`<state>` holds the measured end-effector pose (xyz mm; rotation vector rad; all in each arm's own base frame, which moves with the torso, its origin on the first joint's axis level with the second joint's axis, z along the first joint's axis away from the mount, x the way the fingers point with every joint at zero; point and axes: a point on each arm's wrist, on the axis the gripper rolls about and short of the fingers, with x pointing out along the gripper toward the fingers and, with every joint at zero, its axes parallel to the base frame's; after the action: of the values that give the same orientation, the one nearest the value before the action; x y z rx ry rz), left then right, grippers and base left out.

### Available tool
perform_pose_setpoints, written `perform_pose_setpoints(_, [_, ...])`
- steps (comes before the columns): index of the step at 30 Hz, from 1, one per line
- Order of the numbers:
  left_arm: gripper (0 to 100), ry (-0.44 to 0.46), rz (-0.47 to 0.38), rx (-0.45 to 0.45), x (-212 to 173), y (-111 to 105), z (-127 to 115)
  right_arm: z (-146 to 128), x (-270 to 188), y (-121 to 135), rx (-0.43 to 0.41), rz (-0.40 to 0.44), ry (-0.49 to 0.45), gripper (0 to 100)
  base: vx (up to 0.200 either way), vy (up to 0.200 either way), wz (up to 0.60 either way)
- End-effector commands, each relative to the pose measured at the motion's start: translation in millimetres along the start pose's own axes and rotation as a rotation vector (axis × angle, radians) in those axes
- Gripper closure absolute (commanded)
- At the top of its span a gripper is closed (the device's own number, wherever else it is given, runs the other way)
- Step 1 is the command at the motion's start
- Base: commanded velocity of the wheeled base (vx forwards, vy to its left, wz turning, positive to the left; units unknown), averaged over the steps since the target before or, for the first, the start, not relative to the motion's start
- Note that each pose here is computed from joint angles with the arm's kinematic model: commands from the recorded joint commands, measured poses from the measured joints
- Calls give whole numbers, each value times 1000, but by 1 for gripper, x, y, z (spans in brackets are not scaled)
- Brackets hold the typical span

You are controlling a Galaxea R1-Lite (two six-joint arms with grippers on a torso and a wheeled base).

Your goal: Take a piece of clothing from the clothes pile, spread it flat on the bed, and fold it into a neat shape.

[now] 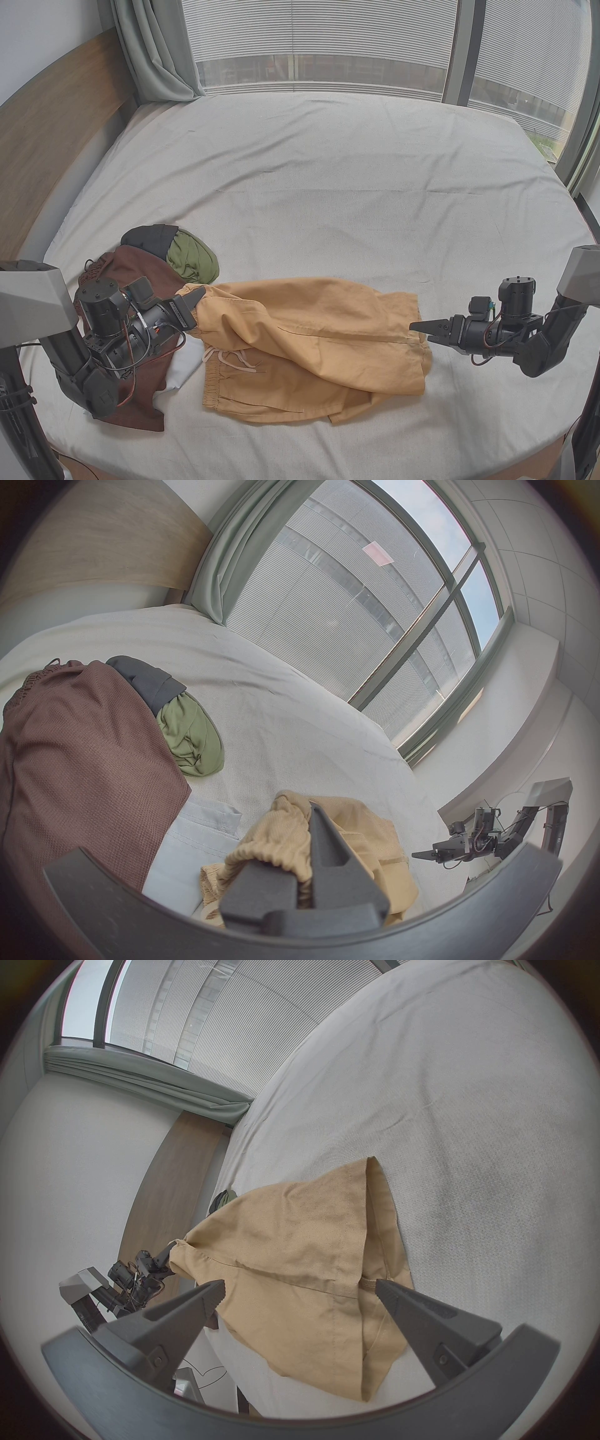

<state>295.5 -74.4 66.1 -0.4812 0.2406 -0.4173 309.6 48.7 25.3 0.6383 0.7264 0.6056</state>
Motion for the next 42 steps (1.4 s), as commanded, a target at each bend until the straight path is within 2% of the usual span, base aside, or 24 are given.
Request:
perform_pose_setpoints(1, [100, 1, 0, 0, 0, 0, 0, -6, 9, -8, 19, -10, 26, 0, 0, 0, 0])
perform_pose_setpoints(8, [100, 0, -1, 0, 0, 0, 0, -10, 21, -8, 6, -21, 19, 0, 0, 0, 0])
perform_pose_setpoints(19, [100, -1, 0, 0, 0, 0, 0, -20, 39, 12, 44, 73, 15, 0, 0, 0, 0])
perform_pose_setpoints(26, [100, -2, 0, 0, 0, 0, 0, -19, 39, 20, 51, 129, -30, 0, 0, 0, 0])
perform_pose_setpoints(32, [100, -2, -2, 0, 0, 0, 0, -26, 45, 12, 72, 112, -9, 0, 0, 0, 0])
perform_pose_setpoints(41, [100, -4, -3, 1, 0, 0, 1, -28, 47, 14, 58, 131, -16, 0, 0, 0, 0])
perform_pose_setpoints(42, [100, -3, -2, 1, 0, 0, 1, -28, 47, 14, 58, 131, -16, 100, 0, 0, 0])
